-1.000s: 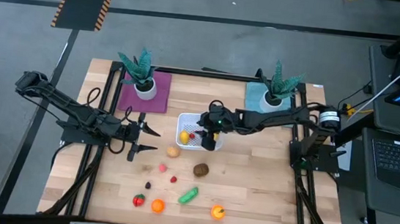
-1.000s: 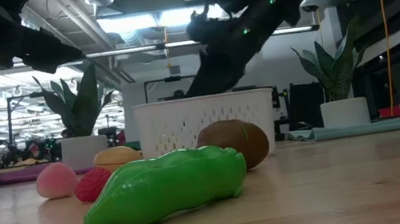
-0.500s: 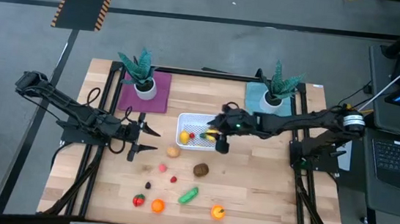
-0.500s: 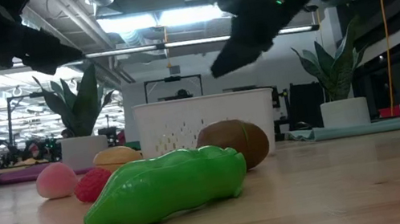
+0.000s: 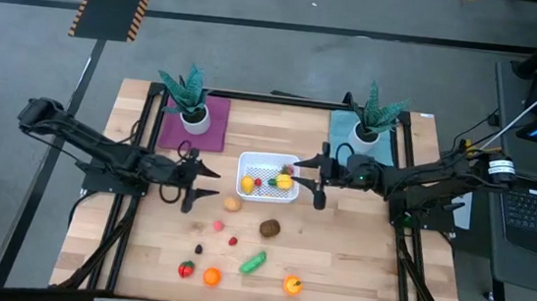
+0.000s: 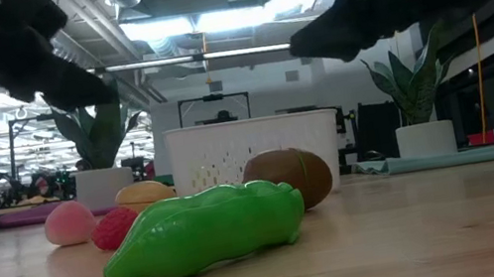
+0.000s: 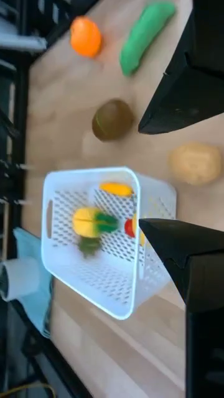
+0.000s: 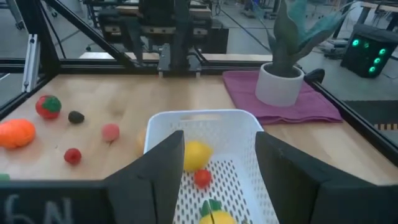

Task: Pick and placing Produce into tupperware
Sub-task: Put the brown potato into the white bin

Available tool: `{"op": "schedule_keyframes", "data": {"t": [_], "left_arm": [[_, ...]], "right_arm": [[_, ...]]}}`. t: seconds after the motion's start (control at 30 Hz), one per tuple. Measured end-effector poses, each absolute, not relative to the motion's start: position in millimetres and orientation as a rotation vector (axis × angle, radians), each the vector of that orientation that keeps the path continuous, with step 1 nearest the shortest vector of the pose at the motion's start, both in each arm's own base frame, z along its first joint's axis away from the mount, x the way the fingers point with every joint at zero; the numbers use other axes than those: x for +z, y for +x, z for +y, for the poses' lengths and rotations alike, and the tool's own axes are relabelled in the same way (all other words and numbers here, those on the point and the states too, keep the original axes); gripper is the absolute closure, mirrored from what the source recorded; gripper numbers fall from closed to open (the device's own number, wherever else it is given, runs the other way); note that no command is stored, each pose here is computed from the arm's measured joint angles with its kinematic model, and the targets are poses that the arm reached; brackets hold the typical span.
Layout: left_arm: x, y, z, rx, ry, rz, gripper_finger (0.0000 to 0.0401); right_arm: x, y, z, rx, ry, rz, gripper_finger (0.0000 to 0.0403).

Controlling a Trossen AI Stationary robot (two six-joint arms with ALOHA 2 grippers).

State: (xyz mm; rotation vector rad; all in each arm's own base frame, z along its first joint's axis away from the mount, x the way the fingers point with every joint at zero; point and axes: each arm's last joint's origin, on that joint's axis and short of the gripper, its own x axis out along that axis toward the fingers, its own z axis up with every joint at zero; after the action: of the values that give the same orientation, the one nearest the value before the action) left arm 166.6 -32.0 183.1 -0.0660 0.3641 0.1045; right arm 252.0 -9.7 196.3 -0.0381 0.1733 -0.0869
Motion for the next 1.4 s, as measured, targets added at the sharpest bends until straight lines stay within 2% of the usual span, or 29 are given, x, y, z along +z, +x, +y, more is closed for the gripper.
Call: {"op": "schedule_keyframes", "data": {"t": [0.23, 0.43, 0.6, 1.4], "left_arm": [[188, 190, -28, 0.095, -0.074, 0.445, 0.0177], [197, 201, -28, 0.108, -0.07, 0.65, 0.0177], [209, 212, -31, 0.125, -0.079, 0.729, 0.0177], [200, 223, -33, 0.146, -0.098, 0.785, 0.0177]], "right_arm": [[196, 252, -17, -0.116, -0.058, 0.173, 0.0203], [196, 251, -27, -0.153, -0.057, 0.175, 0.0203], [196, 250, -31, -0.169, -0.054, 0.178, 0.0203], [194, 250, -30, -0.169, -0.024, 0.202, 0.0203]]}}
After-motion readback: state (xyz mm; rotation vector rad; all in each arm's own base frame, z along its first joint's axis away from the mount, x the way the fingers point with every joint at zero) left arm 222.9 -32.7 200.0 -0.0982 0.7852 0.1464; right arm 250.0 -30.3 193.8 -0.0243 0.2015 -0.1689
